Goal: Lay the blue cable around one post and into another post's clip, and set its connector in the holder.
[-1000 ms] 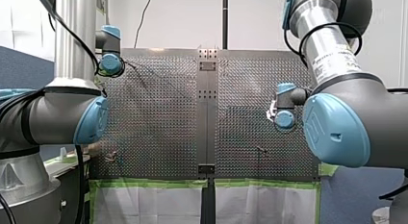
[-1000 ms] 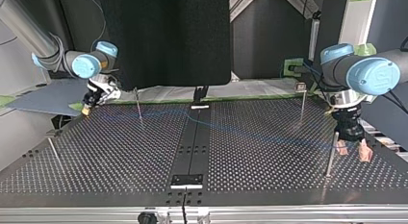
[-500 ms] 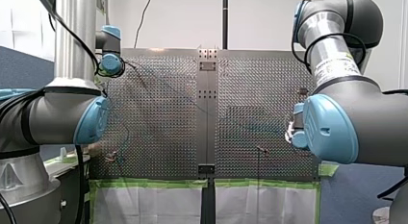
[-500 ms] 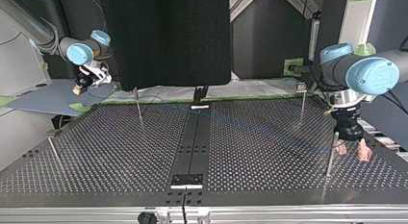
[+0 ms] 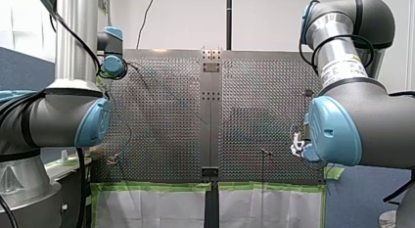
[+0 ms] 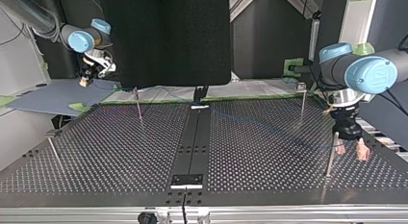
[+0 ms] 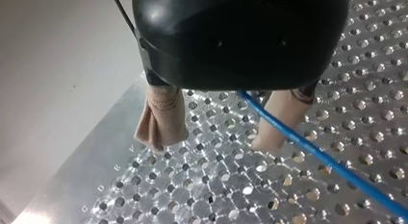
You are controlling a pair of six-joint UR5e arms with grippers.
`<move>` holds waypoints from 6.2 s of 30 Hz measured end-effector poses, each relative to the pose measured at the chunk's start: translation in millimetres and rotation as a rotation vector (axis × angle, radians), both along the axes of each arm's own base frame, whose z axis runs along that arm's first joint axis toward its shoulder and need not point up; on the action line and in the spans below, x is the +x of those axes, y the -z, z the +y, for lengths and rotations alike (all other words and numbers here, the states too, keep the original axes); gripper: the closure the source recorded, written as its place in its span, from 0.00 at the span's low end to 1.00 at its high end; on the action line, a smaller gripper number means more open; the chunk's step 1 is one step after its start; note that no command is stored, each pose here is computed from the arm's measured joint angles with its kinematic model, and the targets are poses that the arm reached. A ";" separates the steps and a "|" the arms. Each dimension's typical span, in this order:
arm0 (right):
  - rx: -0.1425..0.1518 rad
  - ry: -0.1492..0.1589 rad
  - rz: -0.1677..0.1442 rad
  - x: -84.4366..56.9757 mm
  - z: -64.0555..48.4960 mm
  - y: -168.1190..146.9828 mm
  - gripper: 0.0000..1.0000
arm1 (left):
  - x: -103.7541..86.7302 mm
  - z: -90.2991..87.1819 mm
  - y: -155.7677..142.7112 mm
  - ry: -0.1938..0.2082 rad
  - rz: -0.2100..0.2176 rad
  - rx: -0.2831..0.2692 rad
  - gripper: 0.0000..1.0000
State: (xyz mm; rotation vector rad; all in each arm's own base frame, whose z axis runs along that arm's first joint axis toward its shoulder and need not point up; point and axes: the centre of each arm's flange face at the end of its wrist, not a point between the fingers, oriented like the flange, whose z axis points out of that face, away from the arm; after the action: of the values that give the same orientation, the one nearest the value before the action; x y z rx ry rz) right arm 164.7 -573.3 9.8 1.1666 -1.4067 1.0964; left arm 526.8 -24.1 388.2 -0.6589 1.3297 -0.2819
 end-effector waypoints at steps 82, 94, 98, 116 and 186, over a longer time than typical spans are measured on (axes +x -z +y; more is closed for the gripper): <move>0.030 -0.604 0.208 -31.2 -70.9 114.0 1.00 | 1.8 -12.3 -2.3 0.050 -0.025 -0.020 0.00; 0.079 -0.749 0.255 -16.6 -55.9 116.0 1.00 | 1.8 -12.6 -2.4 0.049 -0.026 -0.022 0.00; 0.104 -0.792 0.259 -14.8 -45.4 119.3 1.00 | 1.9 -12.2 -2.5 0.048 -0.027 -0.022 0.00; 0.155 -0.991 0.276 4.0 -0.3 102.2 1.00 | 1.8 -12.6 -2.3 0.047 -0.026 -0.020 0.00; 0.038 -1.216 0.465 64.9 -25.0 -9.6 1.00 | 2.5 -12.6 -3.2 0.048 -0.033 -0.014 0.00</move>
State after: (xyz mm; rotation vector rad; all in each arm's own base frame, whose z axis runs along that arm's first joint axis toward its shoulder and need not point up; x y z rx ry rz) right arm 229.7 -598.4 19.4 2.2194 -0.2491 1.4132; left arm 529.2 -36.8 391.4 -0.6323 1.3142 -0.3393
